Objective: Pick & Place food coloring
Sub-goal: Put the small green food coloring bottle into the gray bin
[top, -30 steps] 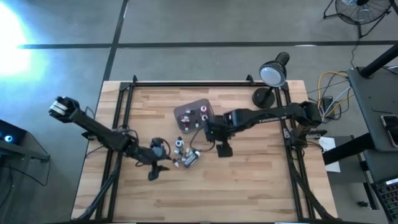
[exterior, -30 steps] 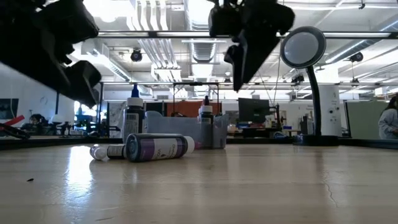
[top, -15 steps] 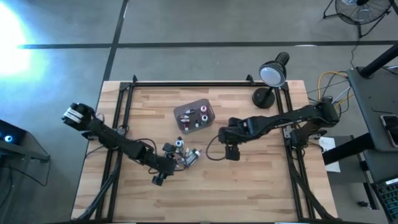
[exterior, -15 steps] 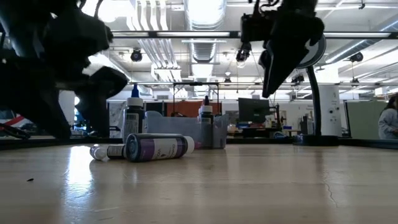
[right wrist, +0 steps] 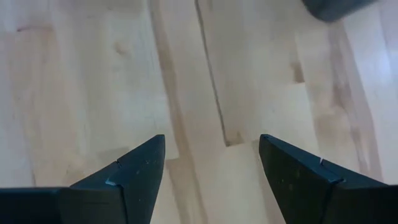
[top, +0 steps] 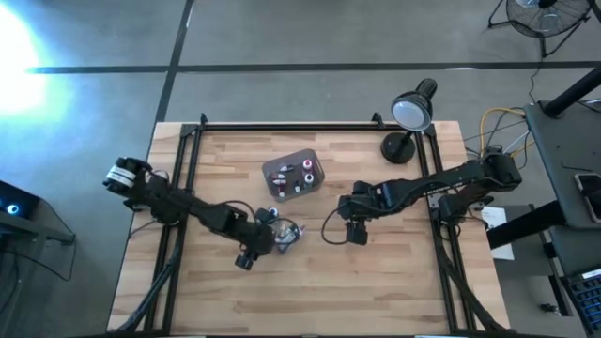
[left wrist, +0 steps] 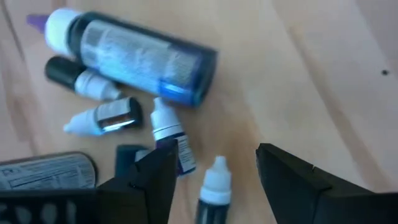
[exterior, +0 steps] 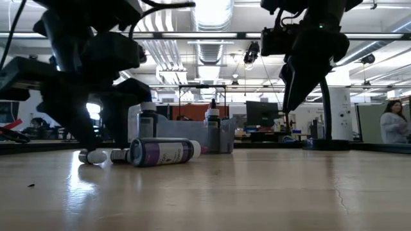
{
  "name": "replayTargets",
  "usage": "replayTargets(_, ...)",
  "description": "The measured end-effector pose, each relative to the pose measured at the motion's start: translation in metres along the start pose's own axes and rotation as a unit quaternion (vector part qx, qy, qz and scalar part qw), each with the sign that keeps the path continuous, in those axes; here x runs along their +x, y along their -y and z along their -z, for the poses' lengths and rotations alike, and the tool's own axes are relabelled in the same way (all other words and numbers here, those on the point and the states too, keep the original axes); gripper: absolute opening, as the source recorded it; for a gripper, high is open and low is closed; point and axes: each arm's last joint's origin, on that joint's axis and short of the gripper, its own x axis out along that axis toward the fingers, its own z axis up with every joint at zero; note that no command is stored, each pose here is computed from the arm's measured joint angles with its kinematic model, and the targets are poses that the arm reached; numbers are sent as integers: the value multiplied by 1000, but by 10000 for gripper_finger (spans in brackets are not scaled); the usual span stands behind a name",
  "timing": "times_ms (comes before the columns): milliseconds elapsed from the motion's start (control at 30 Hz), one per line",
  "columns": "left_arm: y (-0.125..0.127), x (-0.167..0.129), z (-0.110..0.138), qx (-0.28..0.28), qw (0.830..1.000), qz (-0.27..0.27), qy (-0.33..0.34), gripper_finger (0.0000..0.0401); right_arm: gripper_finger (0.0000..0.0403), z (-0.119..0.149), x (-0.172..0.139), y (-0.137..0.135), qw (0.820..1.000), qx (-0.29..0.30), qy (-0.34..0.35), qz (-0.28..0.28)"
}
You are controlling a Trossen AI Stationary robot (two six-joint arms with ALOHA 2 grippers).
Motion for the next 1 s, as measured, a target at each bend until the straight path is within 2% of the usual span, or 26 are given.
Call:
replayTargets(133, -7, -2, 2, -14, 1000, 10, -18, 165, 253, -2, 0, -1, 1000, -2, 13, -6)
replayTargets(400, -5, -3, 5, -25, 999, 23, -26, 129, 253, -4, 0, -1, 1000, -16, 24, -4)
replayTargets(667, -5, -7, 12, -30, 998, -18, -60, 126, 253, -5, 0, -1, 1000, -8, 28, 3)
replayTargets(1000, 10, -1, 11, -3, 998, -15, -63, 125, 254, -5, 0, -1, 1000, 4, 31, 2)
